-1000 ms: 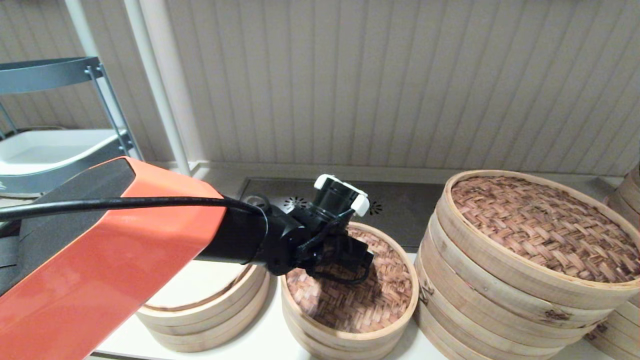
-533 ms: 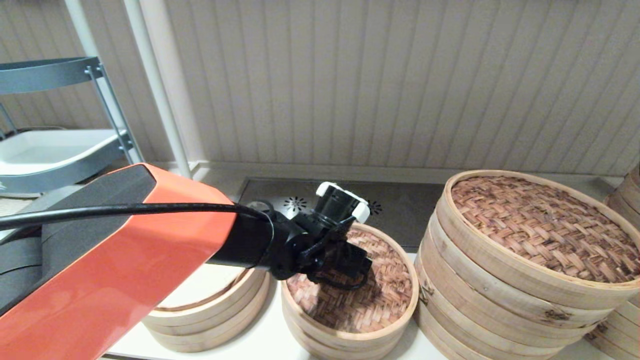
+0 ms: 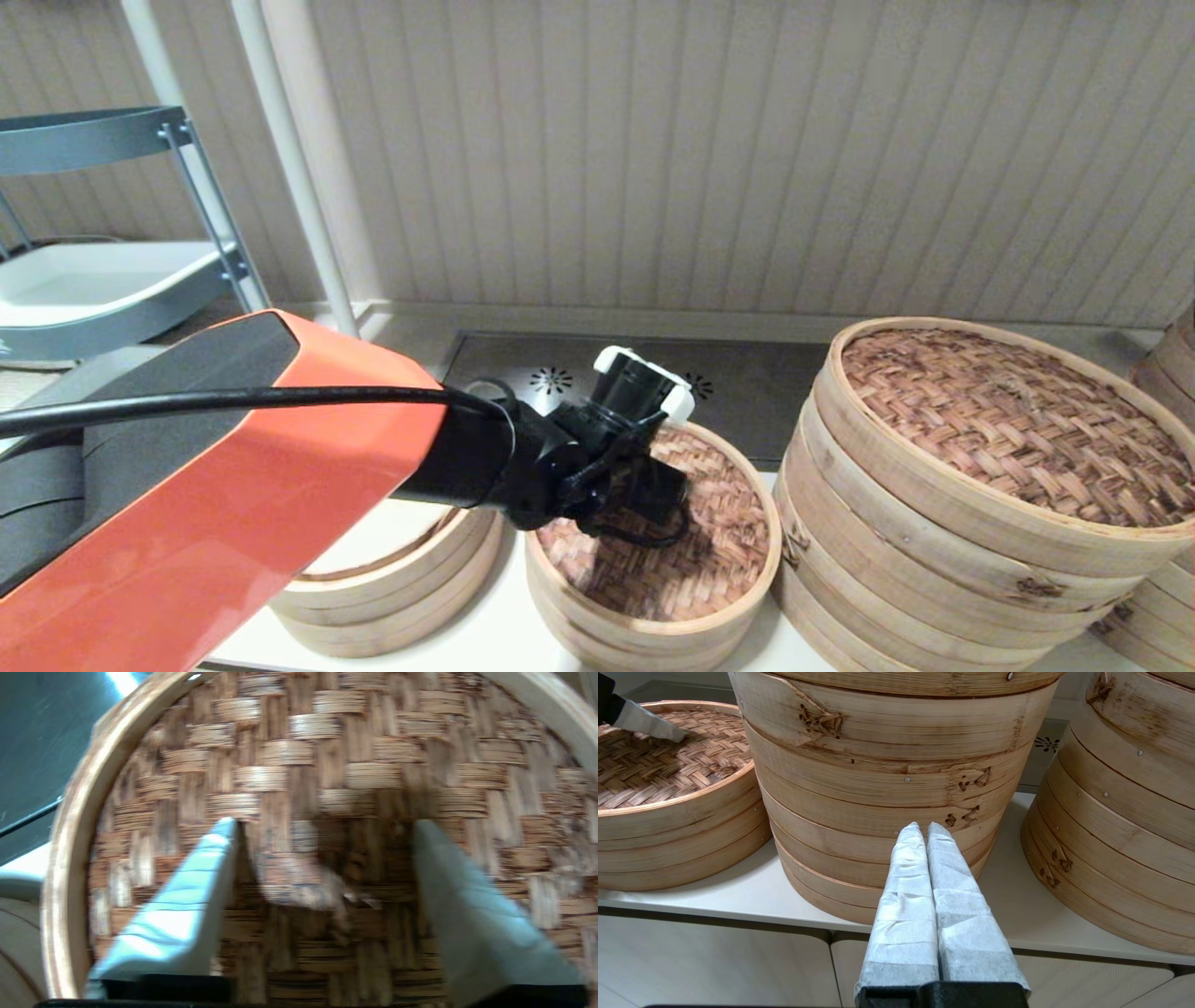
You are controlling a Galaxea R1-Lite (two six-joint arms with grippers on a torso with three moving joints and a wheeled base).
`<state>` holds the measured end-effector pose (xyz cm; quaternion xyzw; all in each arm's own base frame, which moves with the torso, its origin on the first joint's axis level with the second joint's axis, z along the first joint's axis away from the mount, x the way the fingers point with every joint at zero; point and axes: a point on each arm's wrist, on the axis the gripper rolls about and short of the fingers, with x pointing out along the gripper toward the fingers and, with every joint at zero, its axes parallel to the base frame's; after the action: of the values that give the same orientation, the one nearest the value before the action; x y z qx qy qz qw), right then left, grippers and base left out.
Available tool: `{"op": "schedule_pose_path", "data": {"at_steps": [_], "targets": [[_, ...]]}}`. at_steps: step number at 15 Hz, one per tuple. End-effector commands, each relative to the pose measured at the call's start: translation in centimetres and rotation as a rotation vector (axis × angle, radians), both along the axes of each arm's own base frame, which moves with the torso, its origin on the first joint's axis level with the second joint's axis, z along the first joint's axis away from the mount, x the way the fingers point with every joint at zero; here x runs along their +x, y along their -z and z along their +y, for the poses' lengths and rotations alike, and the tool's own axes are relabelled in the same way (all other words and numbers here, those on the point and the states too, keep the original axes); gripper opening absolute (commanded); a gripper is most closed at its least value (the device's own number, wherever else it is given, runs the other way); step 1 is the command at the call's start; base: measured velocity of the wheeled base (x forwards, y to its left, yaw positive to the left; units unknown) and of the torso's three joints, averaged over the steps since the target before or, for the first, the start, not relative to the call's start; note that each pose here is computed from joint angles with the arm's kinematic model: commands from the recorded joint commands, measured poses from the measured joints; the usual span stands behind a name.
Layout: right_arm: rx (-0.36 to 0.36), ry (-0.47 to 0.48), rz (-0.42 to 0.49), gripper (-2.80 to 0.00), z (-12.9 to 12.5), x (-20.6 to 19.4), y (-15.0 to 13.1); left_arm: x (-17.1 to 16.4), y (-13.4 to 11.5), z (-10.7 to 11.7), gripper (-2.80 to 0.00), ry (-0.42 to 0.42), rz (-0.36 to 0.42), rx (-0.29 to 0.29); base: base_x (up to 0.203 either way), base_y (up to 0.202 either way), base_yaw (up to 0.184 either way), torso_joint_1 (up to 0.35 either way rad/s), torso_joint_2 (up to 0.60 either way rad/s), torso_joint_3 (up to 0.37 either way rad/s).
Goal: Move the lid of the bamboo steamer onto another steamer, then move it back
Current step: Pick up the steamer
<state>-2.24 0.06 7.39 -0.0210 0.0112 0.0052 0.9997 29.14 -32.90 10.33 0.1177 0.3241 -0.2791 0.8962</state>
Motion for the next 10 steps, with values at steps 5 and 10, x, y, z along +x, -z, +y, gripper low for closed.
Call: {"op": "schedule_pose_path", "data": {"at_steps": [5, 10], "targets": [[-0.001, -0.001, 0.002, -2.80, 0.00, 0.01, 0.04, -0.08, -0.09, 0.33, -2.80, -0.010, 0.002, 0.005, 0.000, 0.000, 0.000, 0.000, 0.00, 0.000], [-0.001, 0.001, 0.000, -2.80, 0.00, 0.00, 0.00, 0.09, 0.25, 0.84, -2.80, -0.019, -0.006, -0.005, 0.000, 0.000, 0.000, 0.000, 0.00, 0.000]]}}
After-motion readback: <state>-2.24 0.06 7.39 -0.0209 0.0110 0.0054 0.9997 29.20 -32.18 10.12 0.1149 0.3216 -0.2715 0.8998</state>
